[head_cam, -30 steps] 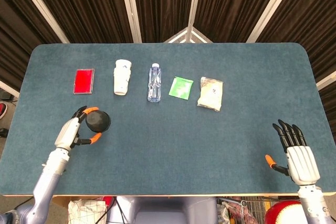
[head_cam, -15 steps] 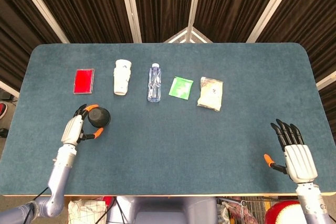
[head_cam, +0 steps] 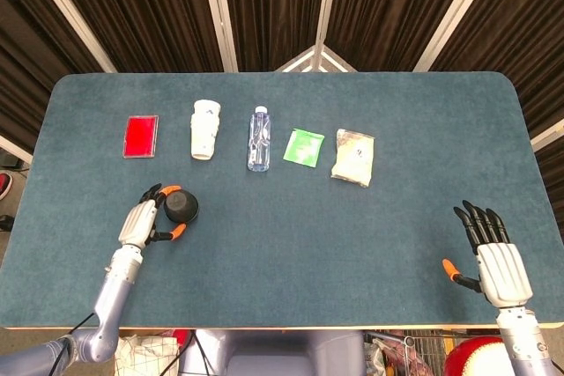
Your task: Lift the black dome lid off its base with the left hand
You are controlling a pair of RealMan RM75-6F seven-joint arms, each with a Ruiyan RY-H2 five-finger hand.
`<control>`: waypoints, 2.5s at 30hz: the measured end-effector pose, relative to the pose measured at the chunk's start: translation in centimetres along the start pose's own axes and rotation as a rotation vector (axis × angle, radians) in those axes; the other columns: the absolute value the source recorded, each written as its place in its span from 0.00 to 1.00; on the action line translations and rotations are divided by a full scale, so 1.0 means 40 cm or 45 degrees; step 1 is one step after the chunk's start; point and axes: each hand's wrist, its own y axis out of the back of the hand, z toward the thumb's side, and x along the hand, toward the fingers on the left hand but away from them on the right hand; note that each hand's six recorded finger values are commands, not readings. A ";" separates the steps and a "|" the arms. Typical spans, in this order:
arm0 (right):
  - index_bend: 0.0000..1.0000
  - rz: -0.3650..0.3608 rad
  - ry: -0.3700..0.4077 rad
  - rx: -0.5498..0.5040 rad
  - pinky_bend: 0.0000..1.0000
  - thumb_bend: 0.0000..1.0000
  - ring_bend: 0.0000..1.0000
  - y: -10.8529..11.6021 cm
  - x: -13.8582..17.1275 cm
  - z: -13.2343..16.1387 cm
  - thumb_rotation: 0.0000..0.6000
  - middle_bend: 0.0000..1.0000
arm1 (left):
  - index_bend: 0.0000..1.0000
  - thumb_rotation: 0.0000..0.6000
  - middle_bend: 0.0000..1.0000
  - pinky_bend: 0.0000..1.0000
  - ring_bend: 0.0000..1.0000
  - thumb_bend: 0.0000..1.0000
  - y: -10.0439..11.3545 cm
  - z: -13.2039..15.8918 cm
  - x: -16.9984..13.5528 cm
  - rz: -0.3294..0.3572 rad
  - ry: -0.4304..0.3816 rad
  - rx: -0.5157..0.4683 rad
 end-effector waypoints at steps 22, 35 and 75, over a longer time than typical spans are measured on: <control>0.07 -0.002 0.005 -0.010 0.01 0.29 0.07 0.005 0.000 0.001 1.00 0.02 | 0.16 1.00 0.10 0.00 0.00 0.47 -0.017 -0.008 -0.012 -0.042 0.031 0.140; 0.07 -0.006 0.005 -0.017 0.01 0.29 0.07 0.003 0.002 0.001 1.00 0.02 | 0.05 1.00 0.00 0.00 0.00 0.35 -0.018 0.006 -0.023 -0.080 0.007 0.129; 0.07 0.008 0.009 -0.012 0.01 0.29 0.07 0.001 0.000 0.005 1.00 0.02 | 0.06 1.00 0.16 0.00 0.00 0.35 0.014 0.071 -0.013 0.009 -0.049 0.009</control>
